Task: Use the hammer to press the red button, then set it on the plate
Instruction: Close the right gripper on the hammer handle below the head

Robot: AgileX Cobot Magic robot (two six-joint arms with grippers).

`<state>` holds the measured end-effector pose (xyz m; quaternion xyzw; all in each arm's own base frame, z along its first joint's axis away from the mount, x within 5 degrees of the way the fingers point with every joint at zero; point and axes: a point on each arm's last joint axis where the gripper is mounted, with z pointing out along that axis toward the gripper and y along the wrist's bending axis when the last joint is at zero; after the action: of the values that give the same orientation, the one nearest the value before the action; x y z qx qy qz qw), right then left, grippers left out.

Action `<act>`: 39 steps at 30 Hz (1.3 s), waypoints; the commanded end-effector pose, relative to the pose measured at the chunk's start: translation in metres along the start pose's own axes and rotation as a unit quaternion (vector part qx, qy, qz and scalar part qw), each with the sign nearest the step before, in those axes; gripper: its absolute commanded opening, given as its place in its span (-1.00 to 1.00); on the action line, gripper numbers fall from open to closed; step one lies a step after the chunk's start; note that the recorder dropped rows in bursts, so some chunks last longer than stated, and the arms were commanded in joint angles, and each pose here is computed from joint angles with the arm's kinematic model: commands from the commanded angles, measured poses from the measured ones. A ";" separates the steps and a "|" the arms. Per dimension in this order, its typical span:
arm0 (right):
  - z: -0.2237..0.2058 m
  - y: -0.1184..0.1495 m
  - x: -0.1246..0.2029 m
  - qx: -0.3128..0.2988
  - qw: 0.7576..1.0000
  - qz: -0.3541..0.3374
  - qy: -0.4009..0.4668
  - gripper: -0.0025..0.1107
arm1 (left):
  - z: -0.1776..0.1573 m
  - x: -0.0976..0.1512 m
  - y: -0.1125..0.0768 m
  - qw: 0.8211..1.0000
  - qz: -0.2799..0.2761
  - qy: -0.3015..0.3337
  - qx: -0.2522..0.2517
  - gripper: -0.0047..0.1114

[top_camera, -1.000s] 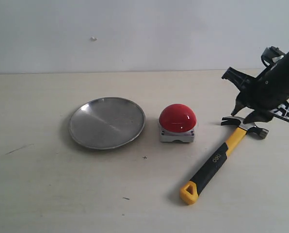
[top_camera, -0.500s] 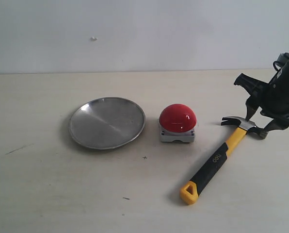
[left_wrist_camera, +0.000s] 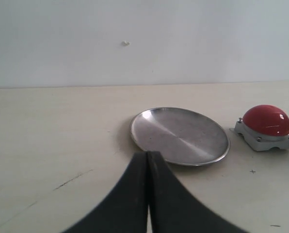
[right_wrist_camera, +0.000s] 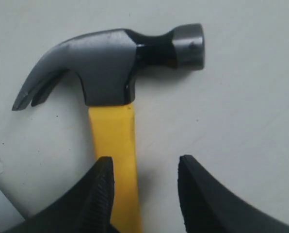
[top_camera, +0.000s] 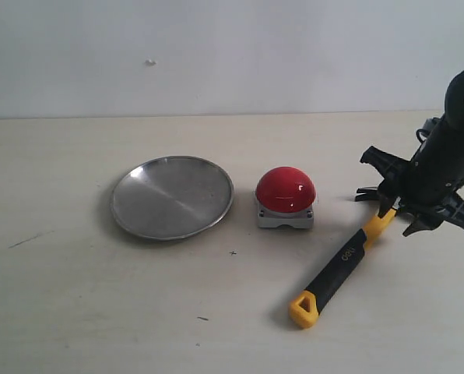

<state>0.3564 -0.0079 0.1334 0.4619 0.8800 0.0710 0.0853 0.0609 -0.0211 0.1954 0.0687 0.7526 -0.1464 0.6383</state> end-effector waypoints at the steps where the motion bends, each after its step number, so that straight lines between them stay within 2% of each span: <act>1: 0.006 0.005 0.000 -0.014 1.000 -0.001 0.009 -0.20 | 0.000 -0.001 0.000 1.000 -0.002 -0.003 0.003 -0.91; 14: 0.035 0.005 -0.002 -0.018 1.000 0.014 0.008 -0.20 | 0.000 -0.001 0.000 1.000 -0.002 -0.003 0.003 -0.91; 18: 0.034 0.008 -0.004 -0.020 1.000 0.013 0.007 -0.20 | 0.000 -0.001 0.000 1.000 -0.002 -0.003 0.003 -0.91; 28: 0.005 0.036 -0.019 -0.040 0.999 -0.015 0.010 -0.20 | 0.000 -0.001 0.000 1.000 -0.002 -0.003 0.003 -0.91; 39: 0.028 0.033 -0.018 -0.027 0.999 -0.002 0.022 -0.20 | 0.000 -0.001 0.000 1.000 -0.002 -0.003 0.003 -0.91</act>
<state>0.3956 -0.0033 0.1169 0.4547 0.8819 0.1011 0.0730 0.0609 -0.0211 0.1954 0.0687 0.7526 -0.1464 0.6383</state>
